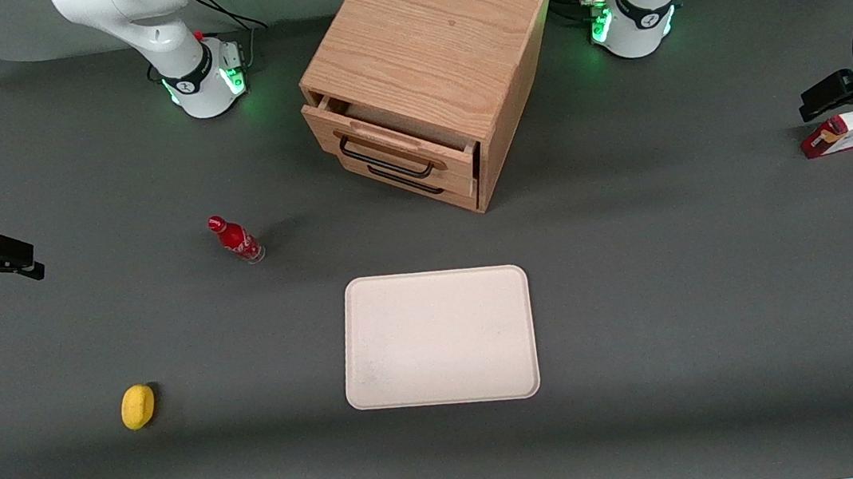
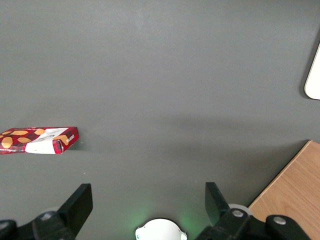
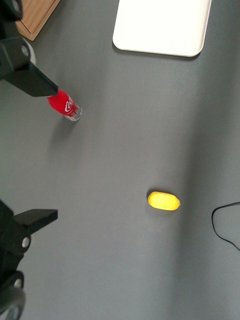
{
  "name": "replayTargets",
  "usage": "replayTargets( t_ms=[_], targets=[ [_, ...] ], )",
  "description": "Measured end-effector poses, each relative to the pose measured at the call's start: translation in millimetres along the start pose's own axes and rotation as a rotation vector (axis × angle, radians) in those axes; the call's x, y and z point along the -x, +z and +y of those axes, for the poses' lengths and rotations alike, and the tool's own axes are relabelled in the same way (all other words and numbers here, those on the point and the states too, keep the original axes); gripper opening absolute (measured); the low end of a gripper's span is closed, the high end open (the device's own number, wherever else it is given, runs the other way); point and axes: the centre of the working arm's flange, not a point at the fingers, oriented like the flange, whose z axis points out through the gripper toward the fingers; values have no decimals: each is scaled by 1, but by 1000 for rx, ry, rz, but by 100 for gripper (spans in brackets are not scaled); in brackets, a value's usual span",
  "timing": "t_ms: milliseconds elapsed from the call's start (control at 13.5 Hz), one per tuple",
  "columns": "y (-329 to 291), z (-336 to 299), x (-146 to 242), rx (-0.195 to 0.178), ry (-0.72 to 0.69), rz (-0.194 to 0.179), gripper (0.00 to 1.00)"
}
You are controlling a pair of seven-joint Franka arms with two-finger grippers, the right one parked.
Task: Place red cookie box on tray
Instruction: 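Move the left gripper over the red patterned cookie box and rotate it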
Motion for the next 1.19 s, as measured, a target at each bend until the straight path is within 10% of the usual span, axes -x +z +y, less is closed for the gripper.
replayTargets(
  t_ms=[1185],
  targets=[
    [12, -72, 0, 23, 45, -79, 100]
  ],
)
